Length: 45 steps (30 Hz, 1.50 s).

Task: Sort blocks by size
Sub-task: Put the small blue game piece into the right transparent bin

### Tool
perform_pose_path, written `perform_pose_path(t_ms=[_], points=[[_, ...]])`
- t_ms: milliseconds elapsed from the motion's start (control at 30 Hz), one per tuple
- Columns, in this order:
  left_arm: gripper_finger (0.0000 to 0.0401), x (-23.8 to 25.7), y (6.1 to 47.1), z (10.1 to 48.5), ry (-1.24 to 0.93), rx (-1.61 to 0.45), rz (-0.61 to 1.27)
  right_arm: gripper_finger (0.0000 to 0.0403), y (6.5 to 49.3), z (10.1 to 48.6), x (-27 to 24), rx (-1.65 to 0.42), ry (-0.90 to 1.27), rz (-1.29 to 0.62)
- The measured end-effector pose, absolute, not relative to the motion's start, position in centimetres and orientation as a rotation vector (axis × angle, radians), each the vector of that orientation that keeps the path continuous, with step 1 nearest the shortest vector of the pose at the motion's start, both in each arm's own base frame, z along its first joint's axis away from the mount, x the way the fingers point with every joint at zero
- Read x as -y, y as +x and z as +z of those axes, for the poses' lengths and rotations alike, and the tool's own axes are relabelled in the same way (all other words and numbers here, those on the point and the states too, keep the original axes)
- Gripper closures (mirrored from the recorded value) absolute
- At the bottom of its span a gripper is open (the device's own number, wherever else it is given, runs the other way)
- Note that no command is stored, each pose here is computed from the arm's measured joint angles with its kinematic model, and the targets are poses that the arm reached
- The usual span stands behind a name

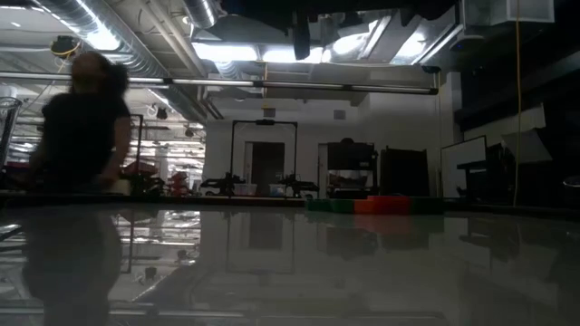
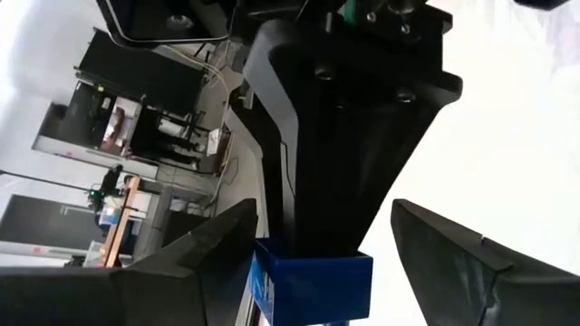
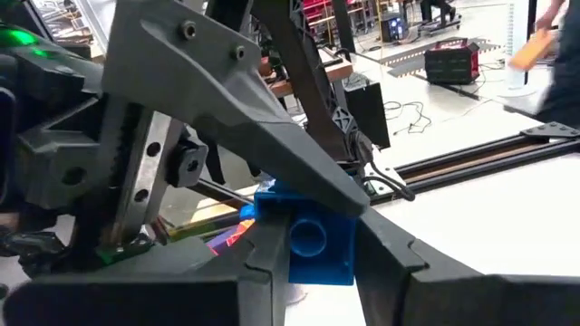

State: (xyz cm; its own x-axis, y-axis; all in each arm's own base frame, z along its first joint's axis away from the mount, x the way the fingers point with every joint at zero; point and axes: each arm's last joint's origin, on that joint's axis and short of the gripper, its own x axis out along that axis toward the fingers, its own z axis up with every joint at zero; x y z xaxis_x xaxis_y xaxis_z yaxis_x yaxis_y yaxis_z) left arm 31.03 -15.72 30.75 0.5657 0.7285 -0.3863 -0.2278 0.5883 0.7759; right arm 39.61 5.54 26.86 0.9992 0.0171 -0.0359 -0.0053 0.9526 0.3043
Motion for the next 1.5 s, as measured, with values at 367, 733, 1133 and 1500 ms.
perform_pose_path(t_ms=[367, 733, 1133, 1500], points=[[0.0162, 16.4, 30.4, 30.6, 0.823, -0.808, 0.578, 0.0310, 39.6, 26.7, -5.7, -0.059, 0.300, 0.031], [0.0162, 16.2, 30.1, 30.6, 0.807, -0.814, 0.593, 0.0310, 39.5, 26.7, -5.7, -0.064, 0.301, 0.055], [0.0204, 16.1, 30.2, 30.6, 0.795, -0.807, 0.603, 0.0310, 39.5, 26.7, -5.7, -0.068, 0.302, 0.054], [0.0269, 15.9, 29.9, 30.6, 0.828, -0.825, 0.610, 0.0310, 39.5, 26.7, -5.7, -0.063, 0.334, 0.046]])
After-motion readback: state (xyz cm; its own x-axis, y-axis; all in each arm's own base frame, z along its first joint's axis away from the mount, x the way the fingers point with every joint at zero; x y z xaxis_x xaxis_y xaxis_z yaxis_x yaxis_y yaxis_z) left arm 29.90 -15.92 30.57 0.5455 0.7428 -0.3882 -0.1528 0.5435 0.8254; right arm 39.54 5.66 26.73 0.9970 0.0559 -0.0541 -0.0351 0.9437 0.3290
